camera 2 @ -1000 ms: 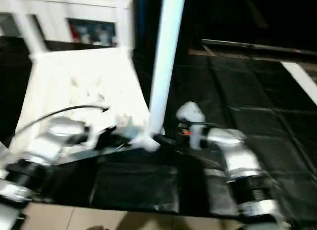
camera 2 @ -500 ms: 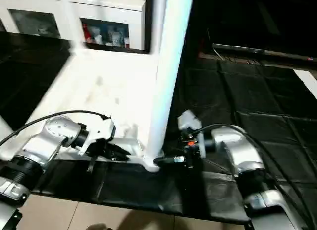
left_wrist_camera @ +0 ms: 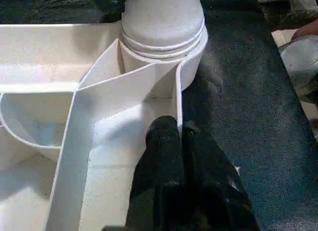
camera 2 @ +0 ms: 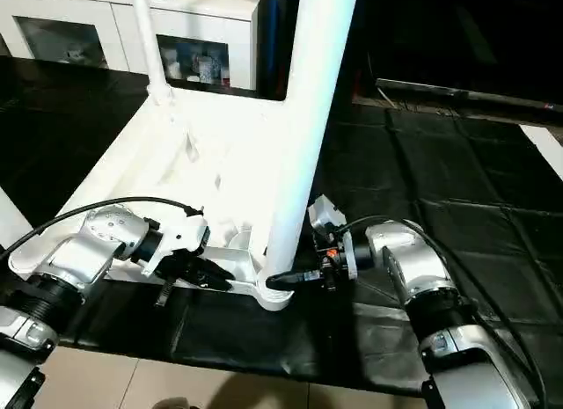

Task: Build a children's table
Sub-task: Rotate leg to tighten

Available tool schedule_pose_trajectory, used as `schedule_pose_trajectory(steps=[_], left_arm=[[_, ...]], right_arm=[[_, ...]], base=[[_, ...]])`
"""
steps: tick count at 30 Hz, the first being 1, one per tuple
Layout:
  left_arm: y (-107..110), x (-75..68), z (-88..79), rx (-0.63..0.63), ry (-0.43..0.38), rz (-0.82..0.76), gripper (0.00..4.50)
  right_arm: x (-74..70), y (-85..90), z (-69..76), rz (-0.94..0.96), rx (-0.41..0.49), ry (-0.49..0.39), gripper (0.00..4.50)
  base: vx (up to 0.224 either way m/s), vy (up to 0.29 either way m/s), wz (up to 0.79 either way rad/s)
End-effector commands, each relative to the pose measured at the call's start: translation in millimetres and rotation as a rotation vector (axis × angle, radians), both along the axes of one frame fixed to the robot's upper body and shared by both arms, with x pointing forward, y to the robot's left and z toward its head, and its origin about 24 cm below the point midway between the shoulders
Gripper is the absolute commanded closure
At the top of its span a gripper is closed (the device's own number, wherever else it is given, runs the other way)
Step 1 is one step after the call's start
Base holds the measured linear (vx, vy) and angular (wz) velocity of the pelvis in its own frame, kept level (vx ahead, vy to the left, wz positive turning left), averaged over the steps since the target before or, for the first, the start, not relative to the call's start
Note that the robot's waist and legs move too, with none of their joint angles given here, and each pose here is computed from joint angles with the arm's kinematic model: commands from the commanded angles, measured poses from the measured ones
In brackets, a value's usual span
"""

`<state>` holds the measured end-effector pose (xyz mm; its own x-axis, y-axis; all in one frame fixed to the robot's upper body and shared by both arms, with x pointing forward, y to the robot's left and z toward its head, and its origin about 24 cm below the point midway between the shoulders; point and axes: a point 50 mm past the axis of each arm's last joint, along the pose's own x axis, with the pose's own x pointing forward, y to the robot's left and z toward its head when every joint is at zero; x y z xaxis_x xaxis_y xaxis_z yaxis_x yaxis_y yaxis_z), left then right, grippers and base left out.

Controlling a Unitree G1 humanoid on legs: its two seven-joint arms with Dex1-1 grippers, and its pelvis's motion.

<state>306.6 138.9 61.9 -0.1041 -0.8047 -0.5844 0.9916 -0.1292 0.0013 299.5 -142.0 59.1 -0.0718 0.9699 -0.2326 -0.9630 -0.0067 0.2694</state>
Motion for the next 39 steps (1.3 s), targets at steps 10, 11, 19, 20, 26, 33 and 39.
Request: schedule_pose_trajectory(steps=[10,11,19,20,26,33,39], left_arm=[[-19.3,4.4,3.6,-0.139,0.0,0.274,4.5],[-26.0,6.8,3.9,-0.169,0.012,0.345,4.5],[-61.6,29.2,6.7,-0.205,-0.053,0.66,4.5],[-63.5,31.2,7.7,-0.208,-0.065,0.685,4.5],[-75.5,31.1,14.1,-0.223,-0.081,0.745,4.5],[-63.1,27.1,10.2,-0.188,-0.085,0.691,4.5],[-43.2,20.0,7.6,-0.138,-0.082,0.554,4.5]], right_arm=[[3.7,25.0,-11.1,-0.313,-0.019,-0.043,2.38],[7.6,30.0,-12.2,-0.389,-0.022,-0.029,2.38],[25.9,74.8,-16.6,-0.72,-0.112,0.02,2.47],[27.0,79.2,-15.9,-0.739,-0.114,0.018,2.47],[28.3,96.2,-11.2,-0.752,-0.125,-0.029,1.85],[26.4,81.7,-10.2,-0.719,-0.11,-0.097,1.36],[29.2,45.7,-6.2,-0.696,-0.065,-0.148,0.73]], base=[[0.0,0.0,0.0],[0.0,0.0,0.0],[0.0,0.0,0.0],[0.0,0.0,0.0],[0.0,0.0,0.0],[0.0,0.0,0.0],[0.0,0.0,0.0]])
